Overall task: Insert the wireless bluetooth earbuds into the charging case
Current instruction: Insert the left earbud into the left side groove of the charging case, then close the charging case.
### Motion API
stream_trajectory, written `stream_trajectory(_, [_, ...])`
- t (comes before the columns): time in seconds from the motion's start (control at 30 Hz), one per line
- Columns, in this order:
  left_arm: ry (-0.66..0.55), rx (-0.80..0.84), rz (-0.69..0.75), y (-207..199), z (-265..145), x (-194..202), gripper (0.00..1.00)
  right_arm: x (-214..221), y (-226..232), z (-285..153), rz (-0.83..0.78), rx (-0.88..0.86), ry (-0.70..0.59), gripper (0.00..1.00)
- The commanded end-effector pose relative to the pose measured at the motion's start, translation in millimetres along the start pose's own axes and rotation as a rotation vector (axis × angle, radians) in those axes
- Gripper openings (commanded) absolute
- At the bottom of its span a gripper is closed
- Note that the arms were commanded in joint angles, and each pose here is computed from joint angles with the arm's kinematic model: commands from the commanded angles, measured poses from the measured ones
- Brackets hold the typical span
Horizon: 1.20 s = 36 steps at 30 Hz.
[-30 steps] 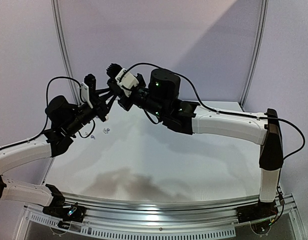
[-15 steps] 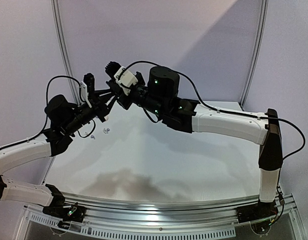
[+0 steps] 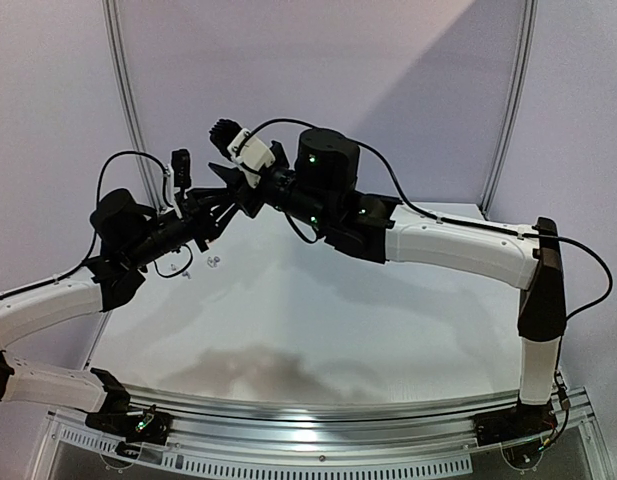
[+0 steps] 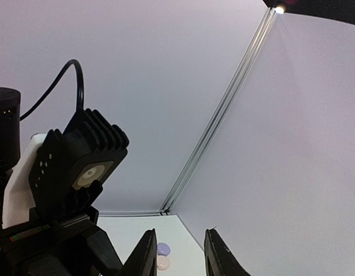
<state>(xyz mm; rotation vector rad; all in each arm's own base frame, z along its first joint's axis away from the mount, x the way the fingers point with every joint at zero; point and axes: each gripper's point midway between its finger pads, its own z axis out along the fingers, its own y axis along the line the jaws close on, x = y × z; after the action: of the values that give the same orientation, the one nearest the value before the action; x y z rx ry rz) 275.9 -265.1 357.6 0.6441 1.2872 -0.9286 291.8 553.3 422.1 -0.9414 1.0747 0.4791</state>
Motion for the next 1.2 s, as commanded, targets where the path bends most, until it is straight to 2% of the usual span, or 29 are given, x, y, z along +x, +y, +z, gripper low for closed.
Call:
stream_trajectory(0.0, [-0.097, 0.092, 0.021, -19.5, 1.3, -38.4, 0.0, 34.1, 15.7, 6.6, 0.013, -0.072, 0.111, 0.36])
stream_trajectory(0.43, [-0.06, 0.069, -0.008, -14.1, 1.3, -28.3, 0.0, -12.7, 5.1, 0.3, 0.154, -0.168, -0.002, 0.66])
stream_trajectory(0.5, [-0.056, 0.066, -0.013, -13.7, 1.1, -27.3, 0.0, -19.2, 2.9, -0.9, 0.179, -0.186, -0.014, 0.74])
stream_trajectory(0.57, [-0.053, 0.064, -0.015, -13.4, 0.8, -26.4, 0.0, -22.2, 1.4, -1.4, 0.193, -0.192, -0.016, 0.94])
stream_trajectory(0.6, [-0.051, 0.062, -0.014, -12.9, 0.9, -25.9, 0.0, -24.0, 0.4, -1.7, 0.197, -0.192, -0.018, 0.98])
stream_trajectory(0.97, [-0.037, 0.06, 0.0, -12.1, -0.3, -22.3, 0.0, -54.3, -21.5, -15.6, 0.237, -0.187, -0.067, 0.99])
stream_trajectory(1.17, [-0.028, 0.068, 0.012, -13.2, -0.9, -19.8, 0.0, -85.1, -46.6, -35.7, 0.365, -0.227, -0.148, 0.98])
